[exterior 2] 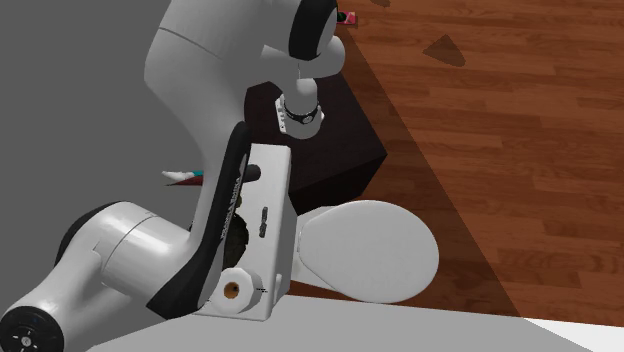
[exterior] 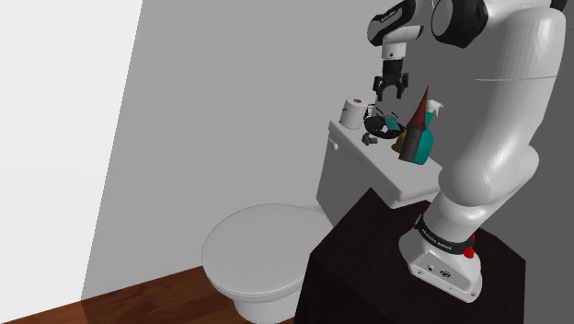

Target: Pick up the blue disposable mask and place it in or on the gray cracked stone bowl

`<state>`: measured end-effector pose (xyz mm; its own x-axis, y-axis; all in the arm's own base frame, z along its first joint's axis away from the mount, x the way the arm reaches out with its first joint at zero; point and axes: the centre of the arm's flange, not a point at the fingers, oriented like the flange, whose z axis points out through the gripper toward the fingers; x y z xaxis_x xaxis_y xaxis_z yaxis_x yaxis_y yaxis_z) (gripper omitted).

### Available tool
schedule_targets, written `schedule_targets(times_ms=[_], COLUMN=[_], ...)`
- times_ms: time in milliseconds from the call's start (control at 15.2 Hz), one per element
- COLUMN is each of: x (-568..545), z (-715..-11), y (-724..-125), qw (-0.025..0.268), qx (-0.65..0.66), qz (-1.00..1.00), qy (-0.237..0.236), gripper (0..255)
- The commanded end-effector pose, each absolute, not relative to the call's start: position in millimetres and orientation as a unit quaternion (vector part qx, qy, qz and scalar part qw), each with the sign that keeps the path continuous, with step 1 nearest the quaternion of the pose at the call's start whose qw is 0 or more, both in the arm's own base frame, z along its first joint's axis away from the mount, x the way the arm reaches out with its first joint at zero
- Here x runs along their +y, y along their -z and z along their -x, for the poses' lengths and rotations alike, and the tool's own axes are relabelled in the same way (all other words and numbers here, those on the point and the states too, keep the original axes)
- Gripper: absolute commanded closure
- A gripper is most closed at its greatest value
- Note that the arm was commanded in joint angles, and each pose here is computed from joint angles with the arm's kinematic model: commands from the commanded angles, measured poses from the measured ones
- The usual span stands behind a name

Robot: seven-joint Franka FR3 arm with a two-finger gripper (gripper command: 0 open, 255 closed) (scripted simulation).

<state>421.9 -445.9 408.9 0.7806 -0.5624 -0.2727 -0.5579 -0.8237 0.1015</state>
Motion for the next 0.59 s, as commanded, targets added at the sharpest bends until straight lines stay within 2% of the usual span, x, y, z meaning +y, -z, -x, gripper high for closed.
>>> schedule_targets(times_ms=[0,528], x=[-445.6,-446.4], z=[-427.1,-430.0], y=[-431.6,-441.5], qw=[0.007,0.007], qx=[-0.297,-0.297], qz=[-0.943,-0.943], qy=[0.147,0.147], gripper=[0,0])
